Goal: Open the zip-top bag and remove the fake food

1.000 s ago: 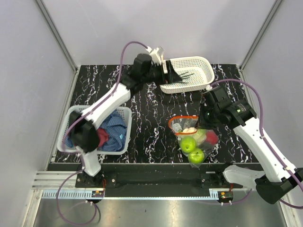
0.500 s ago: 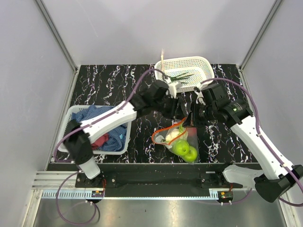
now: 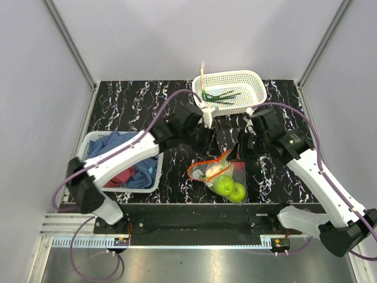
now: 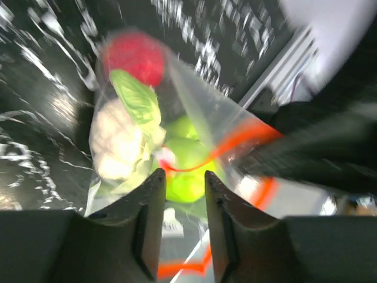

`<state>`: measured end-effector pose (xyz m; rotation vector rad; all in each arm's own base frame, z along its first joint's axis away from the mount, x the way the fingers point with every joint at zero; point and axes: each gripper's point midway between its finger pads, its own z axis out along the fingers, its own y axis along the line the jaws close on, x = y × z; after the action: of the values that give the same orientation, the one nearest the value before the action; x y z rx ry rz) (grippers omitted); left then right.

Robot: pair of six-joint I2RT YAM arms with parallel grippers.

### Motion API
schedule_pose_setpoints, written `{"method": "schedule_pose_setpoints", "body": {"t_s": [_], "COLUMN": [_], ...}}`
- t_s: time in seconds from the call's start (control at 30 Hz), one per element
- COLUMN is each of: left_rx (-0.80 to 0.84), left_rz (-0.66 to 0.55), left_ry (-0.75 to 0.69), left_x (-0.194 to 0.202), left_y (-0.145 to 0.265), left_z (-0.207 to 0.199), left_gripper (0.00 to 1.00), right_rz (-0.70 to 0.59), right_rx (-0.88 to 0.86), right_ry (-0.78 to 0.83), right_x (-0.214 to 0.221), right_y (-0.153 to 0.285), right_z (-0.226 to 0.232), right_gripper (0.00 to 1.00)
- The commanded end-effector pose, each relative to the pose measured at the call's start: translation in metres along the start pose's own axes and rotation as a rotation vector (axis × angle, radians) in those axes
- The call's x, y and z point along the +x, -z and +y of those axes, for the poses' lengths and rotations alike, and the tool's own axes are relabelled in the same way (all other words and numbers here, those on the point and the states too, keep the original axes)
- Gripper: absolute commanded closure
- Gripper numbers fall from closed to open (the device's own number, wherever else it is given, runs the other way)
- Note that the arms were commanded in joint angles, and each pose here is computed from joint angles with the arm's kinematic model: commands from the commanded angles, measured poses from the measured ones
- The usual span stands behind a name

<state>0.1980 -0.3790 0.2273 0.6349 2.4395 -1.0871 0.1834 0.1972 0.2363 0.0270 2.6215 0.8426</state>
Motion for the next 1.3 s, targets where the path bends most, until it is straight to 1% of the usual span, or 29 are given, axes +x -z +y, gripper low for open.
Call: {"method": "schedule_pose_setpoints", "body": {"t_s": [0.0,0.07,0.1,0.13,0.2,0.23,0.27,0.33,0.43,0.5,0.67,0.7,0.77,0.83,0.93,1.03,1.07,1.1,1.13,1.23,1.27], "left_rx": [-0.078,-0.078,-0.069,-0.058,-0.010,-0.005,0.003,0.027,0.047,0.043,0.047,0.078,0.065,0.057,0.061,0.074,0.073,0.065,0.064,0.062,0.068], "left_rz": [-0.217,-0.244,-0.220,-0.194,-0.120,-0.076,-0.061,-0.033,-0.046,-0.046,0.022,0.043,0.080,0.085,0.085,0.081,0.079,0.087,0.097,0.127,0.132], "left_ry": [-0.032,-0.047,-0.053,-0.057,-0.070,-0.070,-0.079,-0.110,-0.163,-0.148,-0.092,-0.090,-0.074,-0.072,-0.080,-0.099,-0.109,-0.111,-0.116,-0.123,-0.129], "left_x": [-0.026,-0.024,-0.015,-0.008,0.011,0.025,0.030,0.040,0.039,0.038,0.051,0.054,0.061,0.064,0.064,0.064,0.063,0.065,0.070,0.079,0.081], "left_y": [0.055,0.067,0.066,0.062,0.054,0.048,0.045,0.040,0.033,0.028,-0.002,-0.006,-0.016,-0.022,-0.031,-0.038,-0.039,-0.043,-0.046,-0.052,-0.053], "left_z": [-0.007,-0.008,-0.006,-0.005,-0.008,-0.006,-0.007,-0.015,-0.026,-0.027,-0.019,-0.023,-0.018,-0.015,-0.014,-0.019,-0.019,-0.017,-0.016,-0.015,-0.016], "left_gripper": [0.61,0.62,0.63,0.69,0.78,0.80,0.82,0.83,0.82,0.82,0.83,0.82,0.80,0.76,0.75,0.69,0.63,0.60,0.52,0.43,0.35], "right_rz": [-0.077,-0.073,-0.067,-0.063,-0.042,-0.033,-0.027,-0.019,-0.036,-0.038,-0.050,-0.052,-0.053,-0.062,-0.069,-0.069,-0.071,-0.074,-0.077,-0.079,-0.081], "right_rx": [-0.028,-0.035,-0.047,-0.056,-0.082,-0.087,-0.094,-0.099,-0.083,-0.085,-0.083,-0.085,-0.088,-0.090,-0.081,-0.083,-0.085,-0.086,-0.089,-0.095,-0.095], "right_ry": [0.007,0.007,0.006,0.006,0.009,0.006,0.006,0.009,0.018,0.011,0.009,0.009,-0.001,-0.005,-0.013,-0.027,-0.030,-0.034,-0.033,-0.044,-0.049], "right_x": [-0.013,-0.013,-0.012,-0.010,-0.007,-0.005,-0.005,-0.006,-0.011,-0.013,-0.015,-0.015,-0.015,-0.015,-0.014,-0.013,-0.013,-0.013,-0.014,-0.013,-0.013], "right_y": [0.012,0.014,0.015,0.017,0.018,0.018,0.017,0.017,0.016,0.016,0.016,0.016,0.017,0.018,0.017,0.017,0.017,0.018,0.019,0.021,0.021], "right_z": [0.010,0.012,0.015,0.016,0.021,0.022,0.023,0.026,0.024,0.026,0.026,0.026,0.027,0.027,0.024,0.024,0.024,0.024,0.025,0.026,0.026], "right_gripper": [1.00,1.00,1.00,1.00,1.00,1.00,1.00,1.00,1.00,1.00,1.00,1.00,1.00,1.00,1.00,1.00,1.00,1.00,1.00,1.00,1.00]}}
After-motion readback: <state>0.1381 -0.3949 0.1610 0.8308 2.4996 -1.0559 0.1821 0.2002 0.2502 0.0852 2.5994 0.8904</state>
